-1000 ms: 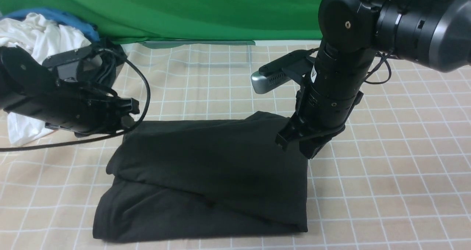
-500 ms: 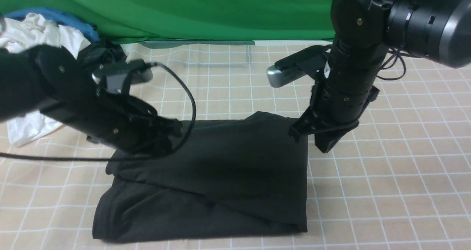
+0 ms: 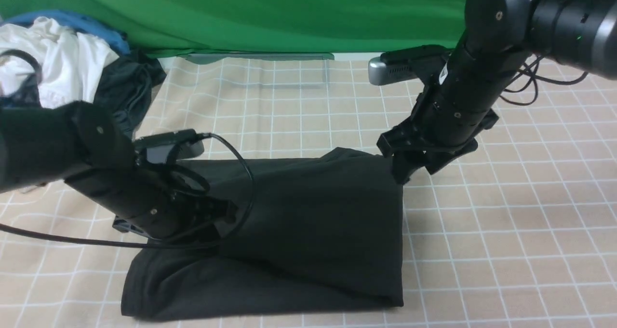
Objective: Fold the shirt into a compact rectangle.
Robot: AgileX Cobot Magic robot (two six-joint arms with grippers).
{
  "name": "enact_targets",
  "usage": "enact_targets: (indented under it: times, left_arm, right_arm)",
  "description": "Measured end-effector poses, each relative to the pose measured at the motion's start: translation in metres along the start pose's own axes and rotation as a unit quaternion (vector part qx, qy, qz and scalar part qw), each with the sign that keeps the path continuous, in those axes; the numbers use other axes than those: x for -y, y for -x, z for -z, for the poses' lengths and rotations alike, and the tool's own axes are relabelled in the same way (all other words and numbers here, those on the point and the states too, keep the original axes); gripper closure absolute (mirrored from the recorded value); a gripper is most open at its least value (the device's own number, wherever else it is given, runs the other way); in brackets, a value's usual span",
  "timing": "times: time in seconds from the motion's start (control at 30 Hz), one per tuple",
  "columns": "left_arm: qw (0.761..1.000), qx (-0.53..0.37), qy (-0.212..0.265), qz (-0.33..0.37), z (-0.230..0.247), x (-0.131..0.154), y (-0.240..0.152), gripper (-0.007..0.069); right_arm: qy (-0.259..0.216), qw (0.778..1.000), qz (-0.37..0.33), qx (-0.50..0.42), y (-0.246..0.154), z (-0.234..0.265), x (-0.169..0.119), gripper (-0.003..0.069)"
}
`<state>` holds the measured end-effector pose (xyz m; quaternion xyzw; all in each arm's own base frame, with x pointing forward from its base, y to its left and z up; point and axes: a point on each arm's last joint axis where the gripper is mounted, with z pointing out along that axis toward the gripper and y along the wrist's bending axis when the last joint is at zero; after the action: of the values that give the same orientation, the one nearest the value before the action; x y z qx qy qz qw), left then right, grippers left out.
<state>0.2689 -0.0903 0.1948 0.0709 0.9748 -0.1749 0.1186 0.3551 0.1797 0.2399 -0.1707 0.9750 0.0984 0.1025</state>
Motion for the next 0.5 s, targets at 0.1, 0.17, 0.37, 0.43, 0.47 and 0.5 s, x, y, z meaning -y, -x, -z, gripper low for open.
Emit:
enact_targets:
  times: [0.1,0.17,0.37,0.43,0.47,0.5]
  left_arm:
    - [0.999,0.043,-0.013,-0.021,0.036,0.012,-0.004,0.0608]
    - [0.997,0.065,-0.022,-0.035,0.059,0.020,-0.010,0.0608]
    - [0.991,0.108,-0.040,-0.065,0.110,0.036,-0.037,0.0608]
    - [0.988,0.131,-0.038,-0.067,0.123,0.038,-0.044,0.0608]
    - [0.987,0.141,-0.037,-0.069,0.129,0.039,-0.047,0.0608]
    - [0.986,0.150,-0.034,-0.069,0.133,0.040,-0.049,0.0608]
  right_arm:
    - [-0.002,1.000,-0.013,-0.006,0.004,-0.023,0.003,-0.0003]
    - [-0.003,1.000,-0.021,-0.008,0.007,-0.038,0.005,-0.0022]
    - [0.008,0.999,-0.037,-0.031,0.007,-0.074,0.007,0.0104]
    - [0.022,0.999,-0.037,-0.033,0.008,-0.077,0.006,0.0284]
    - [0.026,0.999,-0.035,-0.031,0.008,-0.077,0.005,0.0399]
    - [0.027,0.999,-0.032,-0.029,0.008,-0.076,0.005,0.0488]
